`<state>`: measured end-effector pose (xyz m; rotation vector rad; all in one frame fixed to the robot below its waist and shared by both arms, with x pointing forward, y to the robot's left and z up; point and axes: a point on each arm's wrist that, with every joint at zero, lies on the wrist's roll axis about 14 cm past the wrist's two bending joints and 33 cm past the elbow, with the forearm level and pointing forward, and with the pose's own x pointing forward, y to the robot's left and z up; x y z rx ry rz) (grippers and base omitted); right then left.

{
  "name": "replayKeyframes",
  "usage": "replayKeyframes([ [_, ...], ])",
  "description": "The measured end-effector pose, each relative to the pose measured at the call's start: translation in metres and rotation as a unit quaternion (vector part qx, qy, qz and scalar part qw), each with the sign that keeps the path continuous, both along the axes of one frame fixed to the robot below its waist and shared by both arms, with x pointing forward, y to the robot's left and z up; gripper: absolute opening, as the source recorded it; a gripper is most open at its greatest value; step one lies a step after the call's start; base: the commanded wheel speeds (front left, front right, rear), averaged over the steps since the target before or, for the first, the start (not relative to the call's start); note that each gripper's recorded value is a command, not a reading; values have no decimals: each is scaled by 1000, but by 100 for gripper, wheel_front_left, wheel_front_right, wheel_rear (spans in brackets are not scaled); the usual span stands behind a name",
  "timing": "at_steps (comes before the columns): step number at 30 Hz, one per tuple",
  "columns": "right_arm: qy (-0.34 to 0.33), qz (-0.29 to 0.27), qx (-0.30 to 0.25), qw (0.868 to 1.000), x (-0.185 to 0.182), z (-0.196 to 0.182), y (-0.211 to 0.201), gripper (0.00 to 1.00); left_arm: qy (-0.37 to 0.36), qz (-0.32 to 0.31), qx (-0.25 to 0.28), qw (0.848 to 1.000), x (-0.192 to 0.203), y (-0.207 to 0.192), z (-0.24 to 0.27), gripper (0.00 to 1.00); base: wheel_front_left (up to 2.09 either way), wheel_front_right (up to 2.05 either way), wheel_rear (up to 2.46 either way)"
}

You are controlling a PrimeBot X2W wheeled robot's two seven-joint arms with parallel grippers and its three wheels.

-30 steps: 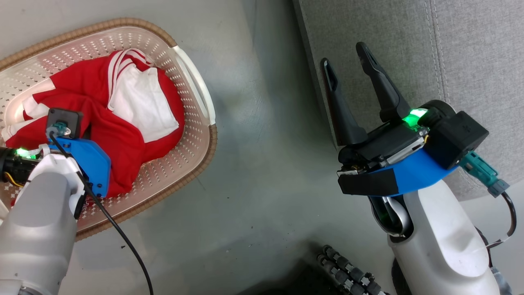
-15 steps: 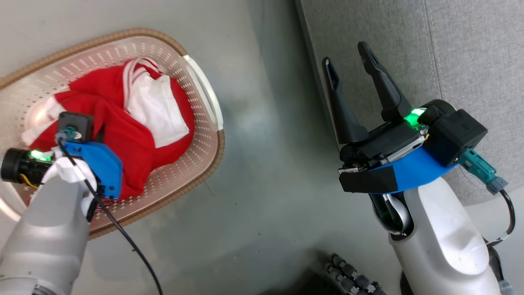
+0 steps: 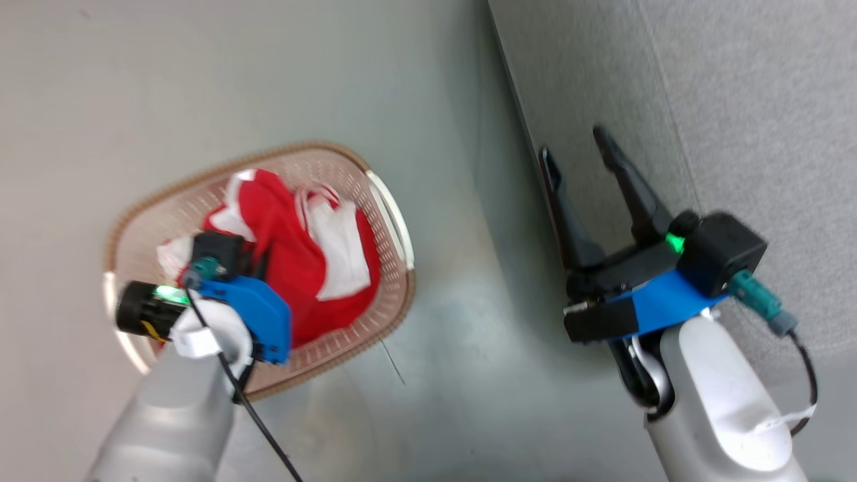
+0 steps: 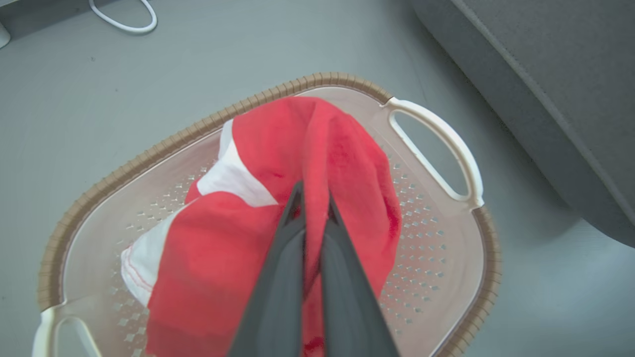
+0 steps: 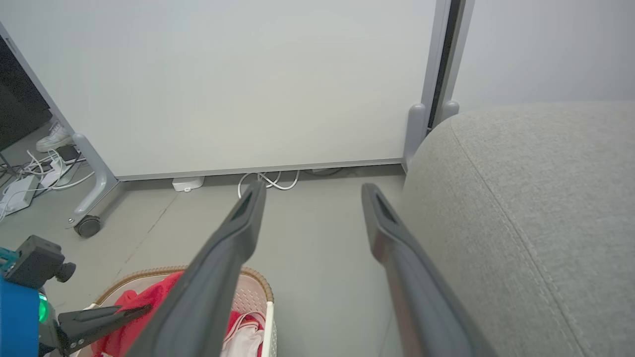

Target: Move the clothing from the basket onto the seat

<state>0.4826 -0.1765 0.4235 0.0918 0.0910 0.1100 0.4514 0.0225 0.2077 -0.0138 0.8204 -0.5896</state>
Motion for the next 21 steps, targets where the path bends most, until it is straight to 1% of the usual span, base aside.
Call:
replayKeyframes([
  [5,-3,7,3,1000,-19,14,9,100,-40,8,-30,999,-5,-11,48,0,0,0,0],
  [10,-26,13,5,1000,-32,37,15,100,-91,10,-59,994,-5,-19,99,0,0,0,0],
  [15,-44,15,8,999,-46,55,20,100,-143,7,-92,985,-6,-29,151,0,0,0,0],
  [21,-54,27,11,998,-61,65,30,100,-198,-5,-123,972,-12,-40,205,0,0,0,0],
])
